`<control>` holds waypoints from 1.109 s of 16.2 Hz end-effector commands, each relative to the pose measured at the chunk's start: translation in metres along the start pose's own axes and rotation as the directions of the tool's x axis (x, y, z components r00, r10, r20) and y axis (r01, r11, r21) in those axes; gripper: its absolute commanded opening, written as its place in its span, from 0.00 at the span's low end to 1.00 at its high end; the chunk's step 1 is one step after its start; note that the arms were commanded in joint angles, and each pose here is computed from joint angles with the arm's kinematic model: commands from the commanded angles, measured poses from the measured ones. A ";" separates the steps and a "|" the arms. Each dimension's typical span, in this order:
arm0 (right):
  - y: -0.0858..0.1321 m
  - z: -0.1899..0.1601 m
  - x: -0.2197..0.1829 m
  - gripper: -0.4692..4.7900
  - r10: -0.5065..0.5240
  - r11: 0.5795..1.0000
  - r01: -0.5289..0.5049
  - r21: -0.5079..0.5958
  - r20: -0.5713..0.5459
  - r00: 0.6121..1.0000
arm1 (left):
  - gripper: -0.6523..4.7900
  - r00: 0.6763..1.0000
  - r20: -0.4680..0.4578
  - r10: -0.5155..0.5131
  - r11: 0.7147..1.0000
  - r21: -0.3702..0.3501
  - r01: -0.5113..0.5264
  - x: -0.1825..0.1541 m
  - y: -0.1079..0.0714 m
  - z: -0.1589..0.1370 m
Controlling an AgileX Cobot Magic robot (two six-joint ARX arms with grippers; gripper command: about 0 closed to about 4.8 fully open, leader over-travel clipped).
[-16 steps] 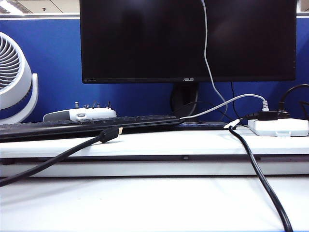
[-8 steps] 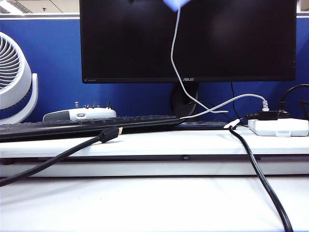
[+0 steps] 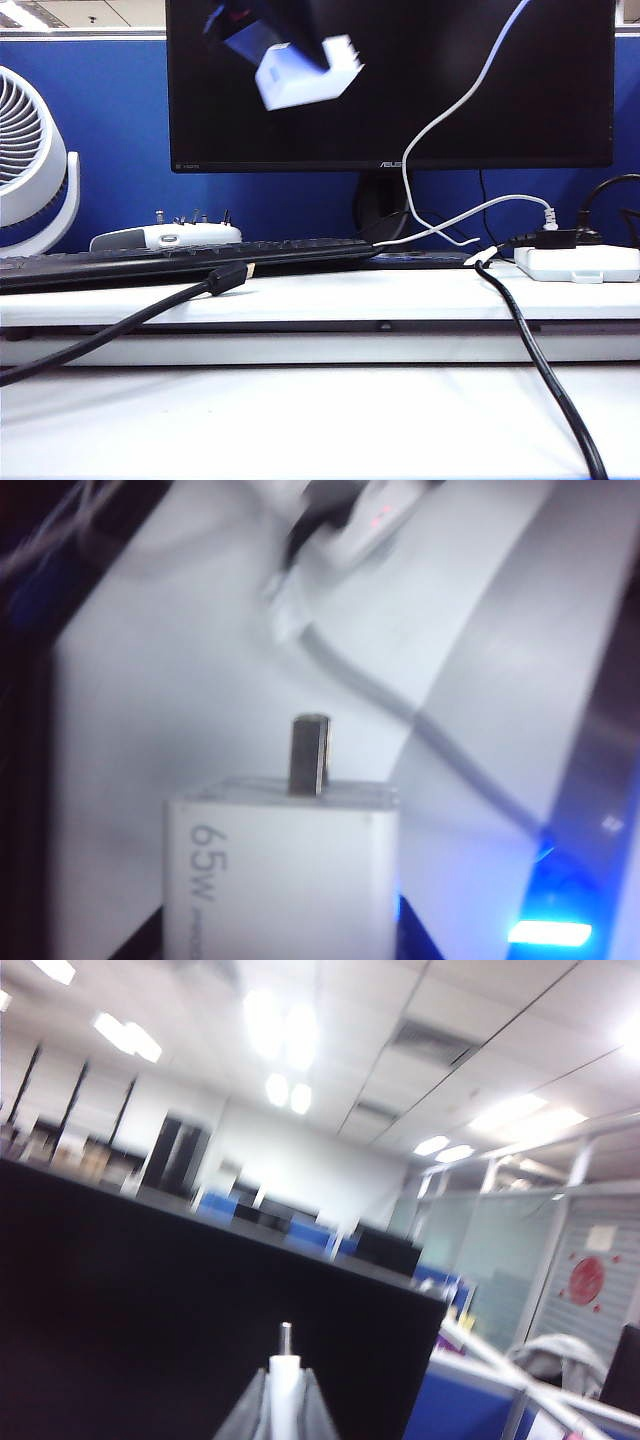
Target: Pick up the Type-C charging cable and the charging base, insert one end of the Type-C charger into the corresponding slot on the base, and finally place the plugged-in charger back on the table.
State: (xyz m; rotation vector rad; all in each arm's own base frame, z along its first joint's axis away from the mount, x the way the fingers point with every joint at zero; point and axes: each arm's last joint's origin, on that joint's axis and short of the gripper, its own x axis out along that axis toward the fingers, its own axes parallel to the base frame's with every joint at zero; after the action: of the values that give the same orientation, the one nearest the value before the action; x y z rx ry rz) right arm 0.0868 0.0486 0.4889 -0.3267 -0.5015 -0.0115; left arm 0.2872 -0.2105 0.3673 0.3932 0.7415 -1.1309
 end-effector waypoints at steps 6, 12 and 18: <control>0.024 -0.015 -0.002 0.09 0.432 0.899 -0.430 0.090 -0.008 0.902 | 0.32 0.412 0.853 -0.321 0.945 0.315 0.084 -0.104 -0.023 0.092; 0.043 -0.006 0.012 0.09 0.621 0.579 -0.667 0.468 0.277 0.734 | 0.32 0.235 0.884 -0.404 0.897 0.331 0.294 -0.125 -0.037 0.098; 0.056 -0.012 0.023 0.09 0.652 0.388 -0.625 0.677 0.278 0.705 | 0.32 0.087 0.943 -0.322 0.791 0.217 0.573 -0.136 -0.041 0.101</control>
State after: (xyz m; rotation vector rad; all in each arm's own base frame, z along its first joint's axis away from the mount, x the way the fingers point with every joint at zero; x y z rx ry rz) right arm 0.1190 0.0997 0.4690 0.2694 -0.2645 0.9416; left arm 0.2552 -0.2012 0.5333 -0.7278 -0.2858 -1.5642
